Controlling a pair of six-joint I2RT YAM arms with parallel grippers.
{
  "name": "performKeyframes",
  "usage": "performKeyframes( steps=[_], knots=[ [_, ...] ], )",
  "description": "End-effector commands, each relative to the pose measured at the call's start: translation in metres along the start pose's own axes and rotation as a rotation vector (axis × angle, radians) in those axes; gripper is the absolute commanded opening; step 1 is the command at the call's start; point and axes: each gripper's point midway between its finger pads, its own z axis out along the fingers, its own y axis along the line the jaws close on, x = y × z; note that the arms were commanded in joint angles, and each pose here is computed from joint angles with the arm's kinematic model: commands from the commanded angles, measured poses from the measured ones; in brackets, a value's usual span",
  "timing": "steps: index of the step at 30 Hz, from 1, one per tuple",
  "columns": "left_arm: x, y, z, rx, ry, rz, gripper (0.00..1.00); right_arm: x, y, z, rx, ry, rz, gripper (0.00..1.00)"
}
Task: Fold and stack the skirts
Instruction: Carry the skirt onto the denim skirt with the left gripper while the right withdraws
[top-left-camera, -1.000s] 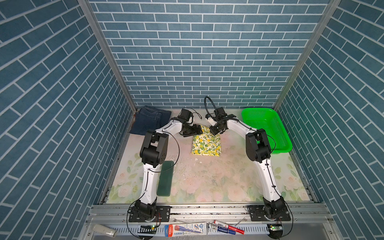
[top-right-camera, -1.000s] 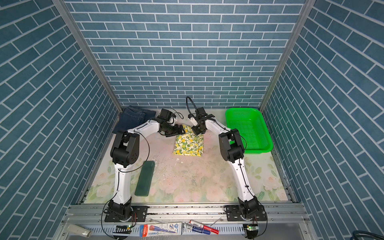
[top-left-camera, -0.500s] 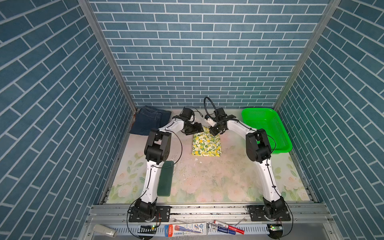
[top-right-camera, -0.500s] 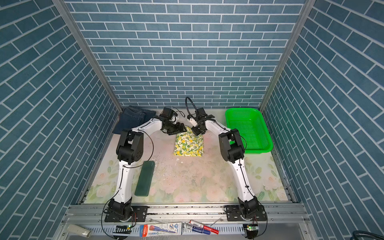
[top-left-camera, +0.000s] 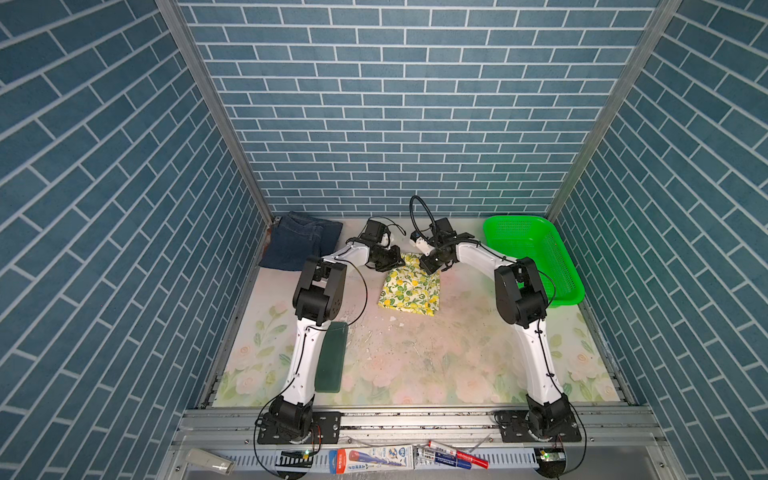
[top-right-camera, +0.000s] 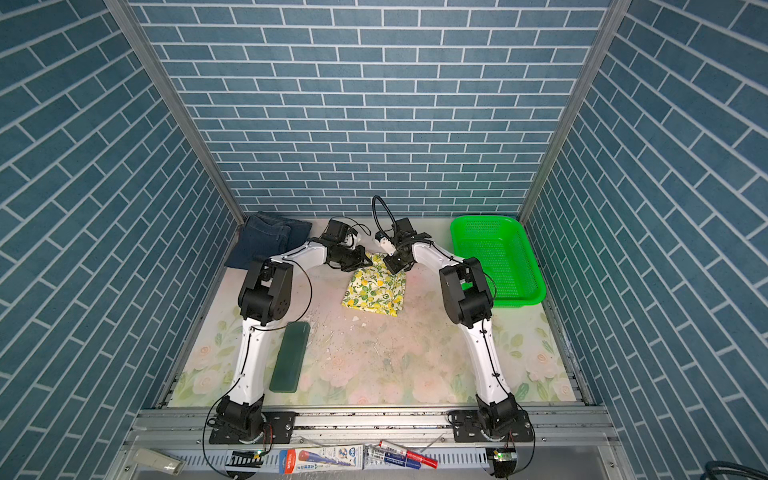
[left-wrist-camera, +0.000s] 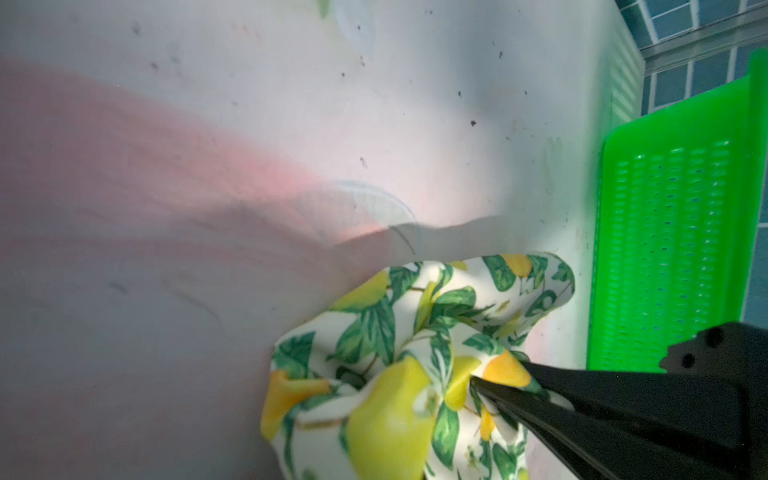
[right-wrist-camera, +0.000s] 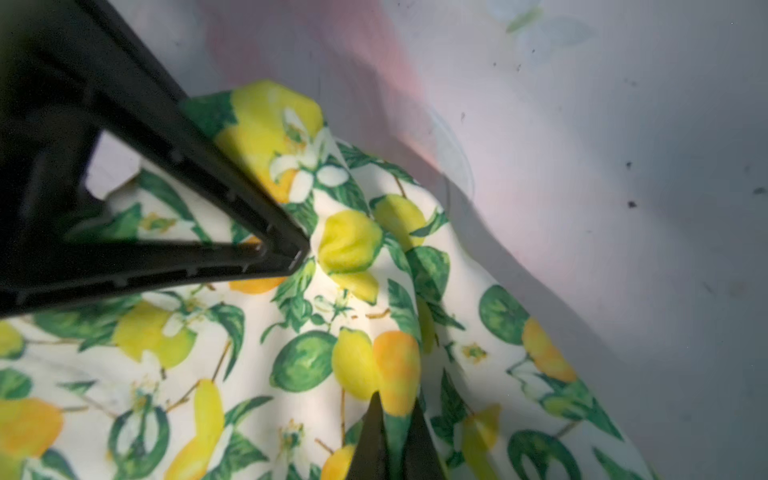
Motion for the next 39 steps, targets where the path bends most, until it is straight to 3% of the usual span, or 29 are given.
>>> performKeyframes(
  steps=[1, 5, 9, 14, 20, 28, 39],
  knots=[
    [-0.009, -0.01, -0.013, -0.009, -0.073, 0.0, 0.0, 0.014, 0.007, -0.021, -0.021, 0.014, 0.073, 0.13],
    [-0.027, -0.026, -0.048, -0.027, -0.195, 0.019, 0.0, -0.008, -0.014, -0.079, 0.091, -0.138, 0.192, 0.56],
    [-0.046, -0.034, -0.084, -0.049, -0.328, -0.001, 0.0, -0.016, -0.019, -0.131, 0.2, -0.253, 0.247, 0.69],
    [-0.073, -0.029, -0.135, -0.08, -0.502, -0.074, 0.0, -0.013, -0.011, -0.179, 0.262, -0.375, 0.279, 0.73],
    [-0.108, -0.022, -0.203, -0.112, -0.713, -0.115, 0.0, -0.001, -0.001, -0.207, 0.287, -0.445, 0.305, 0.73],
    [-0.154, -0.004, -0.278, -0.1, -0.981, -0.214, 0.0, 0.0, 0.011, -0.218, 0.272, -0.487, 0.298, 0.73],
    [-0.196, 0.036, -0.338, -0.008, -1.264, -0.382, 0.0, 0.003, 0.012, -0.214, 0.264, -0.466, 0.292, 0.73]
  ],
)
